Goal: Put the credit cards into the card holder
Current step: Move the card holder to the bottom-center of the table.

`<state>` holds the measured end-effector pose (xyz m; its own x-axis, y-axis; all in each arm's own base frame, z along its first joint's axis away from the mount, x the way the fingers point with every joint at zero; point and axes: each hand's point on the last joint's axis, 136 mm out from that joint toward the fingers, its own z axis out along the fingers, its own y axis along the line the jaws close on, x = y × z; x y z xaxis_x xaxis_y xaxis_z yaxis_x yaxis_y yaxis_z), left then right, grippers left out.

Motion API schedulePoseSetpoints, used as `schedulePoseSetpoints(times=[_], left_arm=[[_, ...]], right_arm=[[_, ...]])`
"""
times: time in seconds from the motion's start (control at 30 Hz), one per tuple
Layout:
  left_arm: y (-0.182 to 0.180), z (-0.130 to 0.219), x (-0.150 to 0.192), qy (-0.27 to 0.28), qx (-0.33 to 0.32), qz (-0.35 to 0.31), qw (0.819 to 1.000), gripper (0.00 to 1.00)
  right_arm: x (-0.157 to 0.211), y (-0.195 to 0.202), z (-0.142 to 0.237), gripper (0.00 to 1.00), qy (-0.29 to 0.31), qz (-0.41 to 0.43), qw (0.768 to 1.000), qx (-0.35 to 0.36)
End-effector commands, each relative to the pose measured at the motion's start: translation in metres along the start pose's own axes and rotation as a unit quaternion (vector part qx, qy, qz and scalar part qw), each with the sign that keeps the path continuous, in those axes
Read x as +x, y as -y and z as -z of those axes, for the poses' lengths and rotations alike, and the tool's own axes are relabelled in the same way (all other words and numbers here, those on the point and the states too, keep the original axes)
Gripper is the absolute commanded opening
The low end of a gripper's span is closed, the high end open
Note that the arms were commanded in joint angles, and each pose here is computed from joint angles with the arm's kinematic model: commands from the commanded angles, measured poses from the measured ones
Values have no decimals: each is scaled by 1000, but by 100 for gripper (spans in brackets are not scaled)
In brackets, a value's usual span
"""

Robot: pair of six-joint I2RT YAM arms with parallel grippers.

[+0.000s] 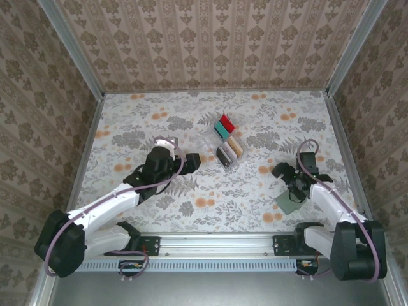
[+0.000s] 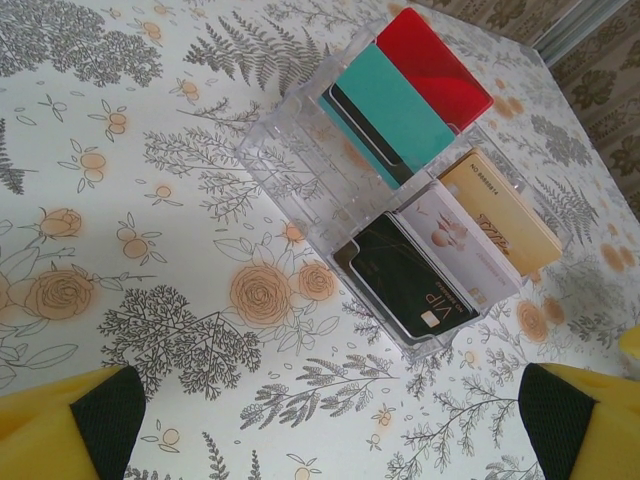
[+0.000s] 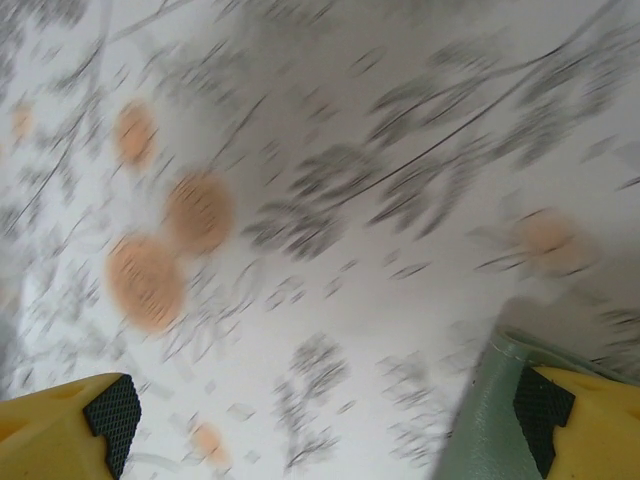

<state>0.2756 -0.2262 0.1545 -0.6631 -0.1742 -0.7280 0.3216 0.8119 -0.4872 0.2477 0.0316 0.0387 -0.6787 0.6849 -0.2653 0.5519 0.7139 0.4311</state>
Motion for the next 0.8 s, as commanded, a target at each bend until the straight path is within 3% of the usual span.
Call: schedulePoseSetpoints(times=[0.0,0.4,0.5,0.77], left_arm=[[7,-1,-7,7,15,10,1000,100],[17,-2,-9,4,35,14,999,100],[20,-2,-7,-3,44,16,999,100],[30,-13,8,-50,66,26,996,100]], right_arm=[[46,-14,-7,99,-83,-7,996,-30],[99,-61,-22,99,-137,107,984,-31],[108,-75,-19,99,-139,113,982,-60],[72,-71,16,99,-64,140,988,-1]])
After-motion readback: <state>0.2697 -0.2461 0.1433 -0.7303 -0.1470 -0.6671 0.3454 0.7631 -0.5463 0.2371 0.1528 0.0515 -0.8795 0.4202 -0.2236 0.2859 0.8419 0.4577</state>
